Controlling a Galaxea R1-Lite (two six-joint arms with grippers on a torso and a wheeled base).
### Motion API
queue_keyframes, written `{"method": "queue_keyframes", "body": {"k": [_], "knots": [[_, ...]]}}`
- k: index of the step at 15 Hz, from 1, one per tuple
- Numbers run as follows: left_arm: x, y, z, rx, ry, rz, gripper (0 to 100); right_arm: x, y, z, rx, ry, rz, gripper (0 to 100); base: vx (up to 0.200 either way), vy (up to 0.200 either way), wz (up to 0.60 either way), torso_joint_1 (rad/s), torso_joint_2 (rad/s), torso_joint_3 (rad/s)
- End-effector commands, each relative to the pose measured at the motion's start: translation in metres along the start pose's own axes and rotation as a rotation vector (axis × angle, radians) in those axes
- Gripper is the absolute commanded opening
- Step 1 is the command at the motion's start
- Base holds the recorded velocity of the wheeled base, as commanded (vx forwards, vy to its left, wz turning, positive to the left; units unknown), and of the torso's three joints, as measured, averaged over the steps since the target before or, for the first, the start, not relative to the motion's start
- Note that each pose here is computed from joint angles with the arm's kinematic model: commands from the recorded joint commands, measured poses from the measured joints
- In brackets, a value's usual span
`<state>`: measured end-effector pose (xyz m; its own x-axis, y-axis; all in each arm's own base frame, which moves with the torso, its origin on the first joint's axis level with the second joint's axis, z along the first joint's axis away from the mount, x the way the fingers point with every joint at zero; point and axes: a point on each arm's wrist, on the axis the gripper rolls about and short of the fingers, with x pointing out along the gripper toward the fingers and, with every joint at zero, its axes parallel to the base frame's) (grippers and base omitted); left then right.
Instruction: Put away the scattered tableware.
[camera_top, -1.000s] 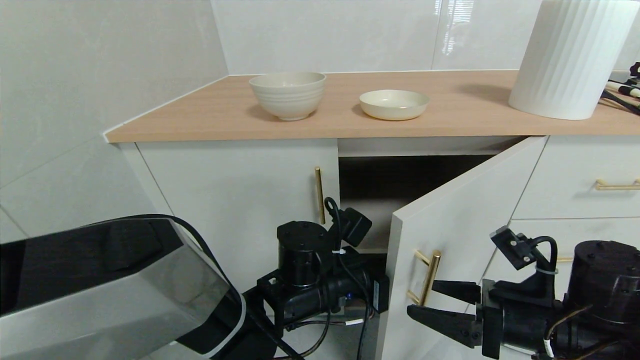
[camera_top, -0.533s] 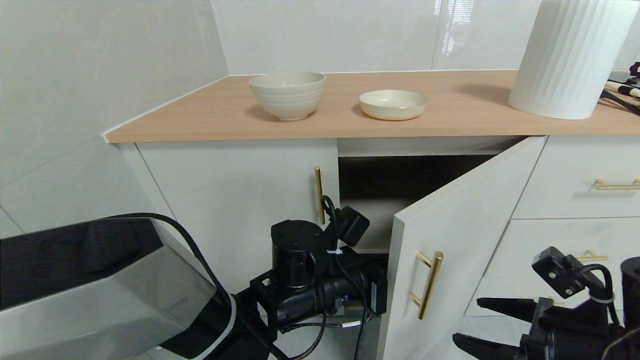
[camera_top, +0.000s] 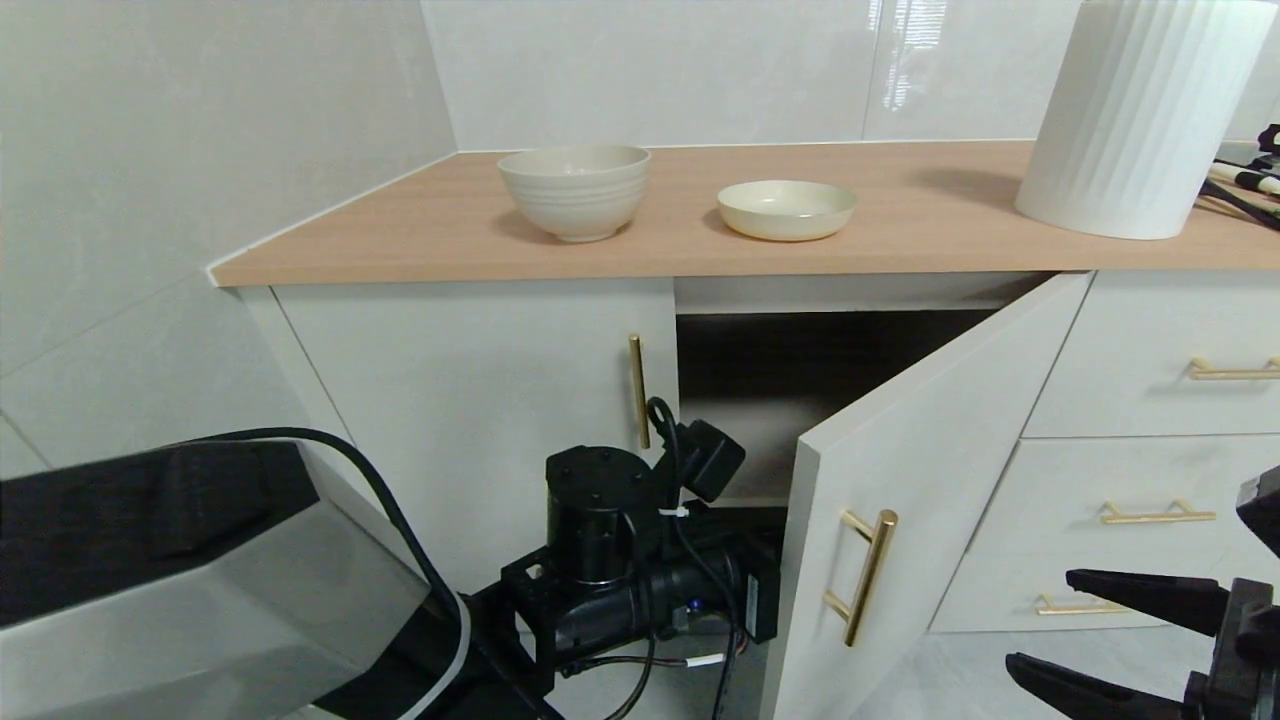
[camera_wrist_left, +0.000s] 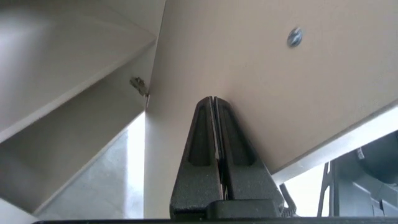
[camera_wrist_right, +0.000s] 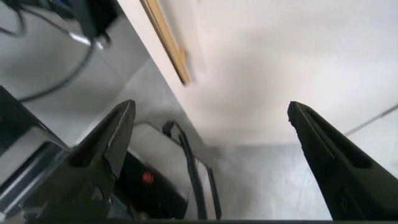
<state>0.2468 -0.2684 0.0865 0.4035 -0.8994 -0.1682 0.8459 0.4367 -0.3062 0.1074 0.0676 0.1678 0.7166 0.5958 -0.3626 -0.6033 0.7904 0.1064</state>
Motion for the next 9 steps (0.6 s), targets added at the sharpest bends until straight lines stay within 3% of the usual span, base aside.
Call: {"method": "queue_keyframes", "body": {"k": [1,3,5,8,9], "knots": [[0.0,-0.001,0.0,-0.002,0.005,-0.001,0,-0.007,0.002,0.003,-0.007,-0.04,0.005,100,0.0,0.0,0.0,0.0,0.0,0.0],[0.001,-0.005,-0.006,-0.012,0.048,-0.006,0,-0.011,0.002,0.002,-0.009,-0.051,0.007,100,0.0,0.0,0.0,0.0,0.0,0.0],[0.003,-0.009,-0.008,-0.011,0.055,-0.017,0,-0.014,0.003,0.002,-0.008,-0.043,0.007,100,0.0,0.0,0.0,0.0,0.0,0.0],[0.009,-0.01,-0.009,-0.012,0.065,-0.025,0,-0.018,0.003,0.002,-0.011,-0.05,0.01,100,-0.2,0.0,0.0,0.009,0.0,0.002],[0.013,-0.011,-0.01,-0.011,0.071,-0.033,0,-0.019,0.003,0.002,-0.012,-0.056,0.01,100,0.0,0.0,0.0,0.0,0.0,0.0]]}}
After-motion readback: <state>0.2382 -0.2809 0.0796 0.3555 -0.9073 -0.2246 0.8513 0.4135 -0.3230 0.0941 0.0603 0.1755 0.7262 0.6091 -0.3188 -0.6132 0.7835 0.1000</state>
